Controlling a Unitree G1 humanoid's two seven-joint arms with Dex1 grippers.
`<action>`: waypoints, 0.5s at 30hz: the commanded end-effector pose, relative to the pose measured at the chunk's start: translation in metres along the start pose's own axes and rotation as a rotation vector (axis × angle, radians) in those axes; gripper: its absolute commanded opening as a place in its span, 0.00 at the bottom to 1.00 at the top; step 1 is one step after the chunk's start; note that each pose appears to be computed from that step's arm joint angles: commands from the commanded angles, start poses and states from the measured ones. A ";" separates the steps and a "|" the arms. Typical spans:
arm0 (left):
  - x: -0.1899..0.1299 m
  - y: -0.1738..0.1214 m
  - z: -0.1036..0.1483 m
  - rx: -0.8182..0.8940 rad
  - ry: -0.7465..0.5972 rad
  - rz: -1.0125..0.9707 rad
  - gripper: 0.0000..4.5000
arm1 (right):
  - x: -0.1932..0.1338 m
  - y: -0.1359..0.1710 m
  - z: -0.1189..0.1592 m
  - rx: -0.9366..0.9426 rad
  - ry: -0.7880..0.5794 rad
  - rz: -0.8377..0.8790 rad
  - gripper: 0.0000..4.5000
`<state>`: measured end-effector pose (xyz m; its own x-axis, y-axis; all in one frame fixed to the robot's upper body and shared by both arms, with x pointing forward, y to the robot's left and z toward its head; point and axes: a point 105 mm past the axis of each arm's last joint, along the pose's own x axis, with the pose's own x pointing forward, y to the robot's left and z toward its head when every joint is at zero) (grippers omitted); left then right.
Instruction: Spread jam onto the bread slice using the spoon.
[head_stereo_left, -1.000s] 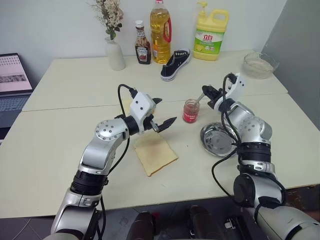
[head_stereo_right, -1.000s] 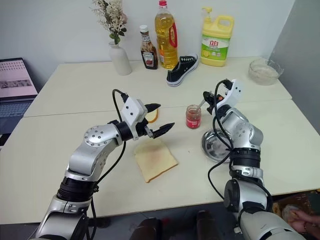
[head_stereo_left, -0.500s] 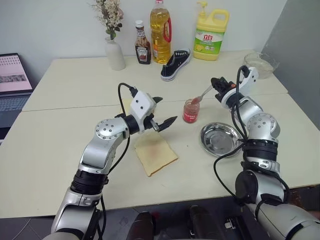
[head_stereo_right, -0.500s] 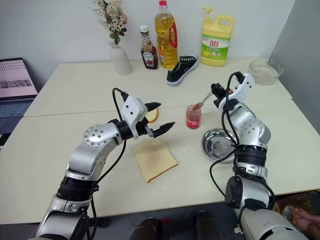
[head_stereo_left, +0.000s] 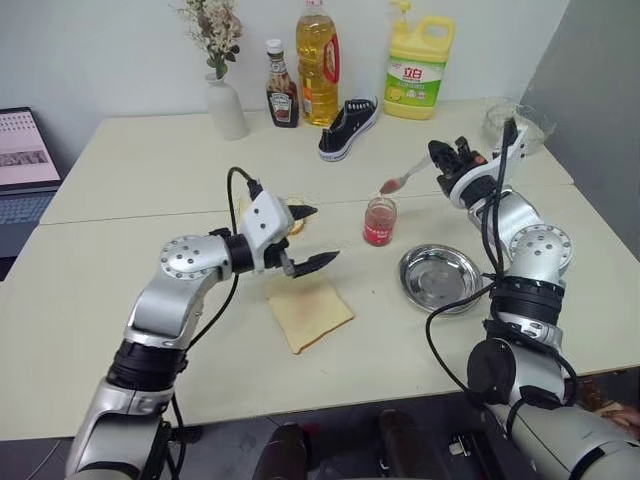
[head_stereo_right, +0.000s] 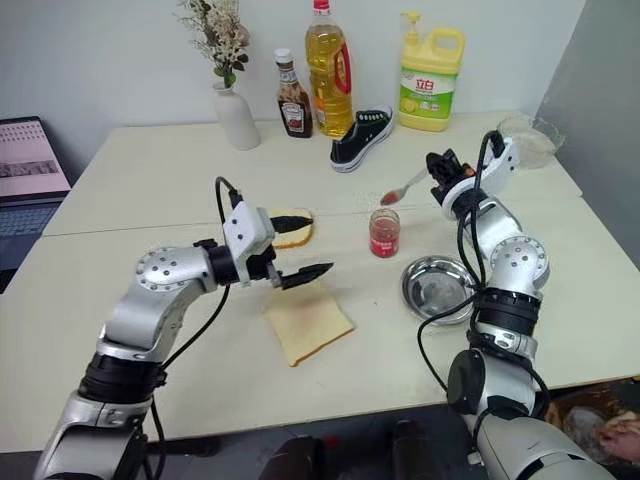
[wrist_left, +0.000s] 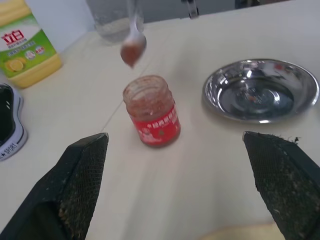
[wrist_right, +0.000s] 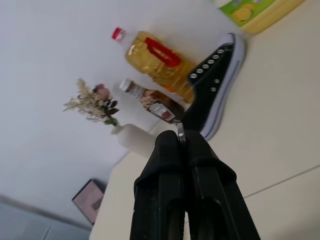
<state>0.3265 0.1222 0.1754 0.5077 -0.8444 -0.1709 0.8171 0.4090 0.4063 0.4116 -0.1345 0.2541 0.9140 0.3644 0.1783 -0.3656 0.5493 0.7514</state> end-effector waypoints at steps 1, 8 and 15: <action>-0.019 -0.001 0.005 0.044 -0.005 -0.016 1.00 | -0.003 0.043 -0.010 -0.003 0.049 0.133 0.01; -0.059 -0.022 -0.005 -0.027 0.062 -0.009 1.00 | -0.011 0.084 -0.067 -0.037 0.256 0.280 0.01; -0.094 -0.062 -0.017 -0.138 0.149 0.029 1.00 | -0.020 0.094 -0.120 -0.139 0.423 0.371 0.01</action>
<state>0.2379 0.1813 0.1390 0.5414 -0.7801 -0.3137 0.8400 0.4852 0.2431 0.3477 -0.0060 0.2342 0.6223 0.7789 0.0784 -0.6275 0.4364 0.6449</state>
